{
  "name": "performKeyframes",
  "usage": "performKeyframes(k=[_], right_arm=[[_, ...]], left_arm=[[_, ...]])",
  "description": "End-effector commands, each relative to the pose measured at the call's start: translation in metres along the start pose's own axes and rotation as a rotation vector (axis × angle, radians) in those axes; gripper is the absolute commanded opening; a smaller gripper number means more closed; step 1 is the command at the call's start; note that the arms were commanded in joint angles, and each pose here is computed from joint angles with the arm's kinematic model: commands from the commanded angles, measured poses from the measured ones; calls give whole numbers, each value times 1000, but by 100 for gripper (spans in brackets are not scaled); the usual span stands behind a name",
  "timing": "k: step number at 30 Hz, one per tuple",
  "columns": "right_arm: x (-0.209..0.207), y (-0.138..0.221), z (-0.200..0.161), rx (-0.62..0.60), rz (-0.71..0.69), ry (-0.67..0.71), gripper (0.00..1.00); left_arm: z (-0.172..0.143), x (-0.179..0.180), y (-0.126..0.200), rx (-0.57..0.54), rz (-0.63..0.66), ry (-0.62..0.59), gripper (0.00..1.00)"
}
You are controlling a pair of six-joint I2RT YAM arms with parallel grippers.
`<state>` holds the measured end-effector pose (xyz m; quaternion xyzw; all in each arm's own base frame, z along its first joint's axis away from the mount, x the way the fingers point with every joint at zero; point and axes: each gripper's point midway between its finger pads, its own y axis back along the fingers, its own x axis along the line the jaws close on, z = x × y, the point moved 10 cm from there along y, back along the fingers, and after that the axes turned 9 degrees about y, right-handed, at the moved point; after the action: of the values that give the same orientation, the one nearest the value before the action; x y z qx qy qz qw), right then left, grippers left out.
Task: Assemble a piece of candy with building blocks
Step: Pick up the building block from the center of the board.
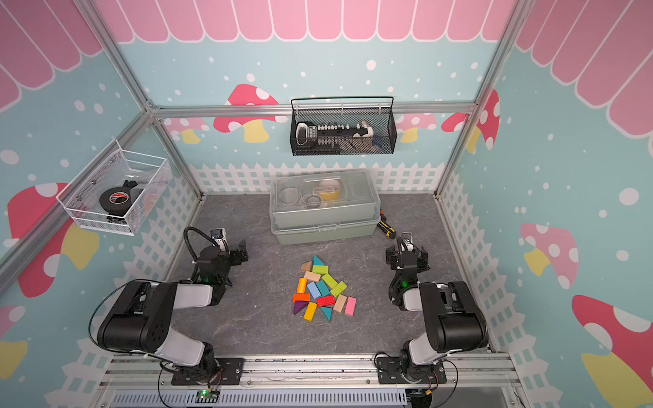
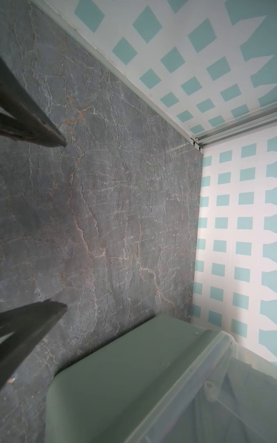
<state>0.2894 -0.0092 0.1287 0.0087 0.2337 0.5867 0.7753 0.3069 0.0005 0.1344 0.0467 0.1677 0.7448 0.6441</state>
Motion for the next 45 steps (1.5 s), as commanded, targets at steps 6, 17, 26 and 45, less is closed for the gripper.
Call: performKeyframes(k=[6,17,26,45], right_arm=[[-2,1,2,-19,-8,-14,99],[-2,1,2,-18,-6,-13,99],[-2,0,2,-19,-7,-15,99],[-28,43,49,17,-60,-210,85]], left_arm=[[8,0,0,-38,-6,7,99],[8,0,1,-39,-7,5,99],[8,0,0,-39,-5,7,99],[61,-10,70,-111,103,270,99]])
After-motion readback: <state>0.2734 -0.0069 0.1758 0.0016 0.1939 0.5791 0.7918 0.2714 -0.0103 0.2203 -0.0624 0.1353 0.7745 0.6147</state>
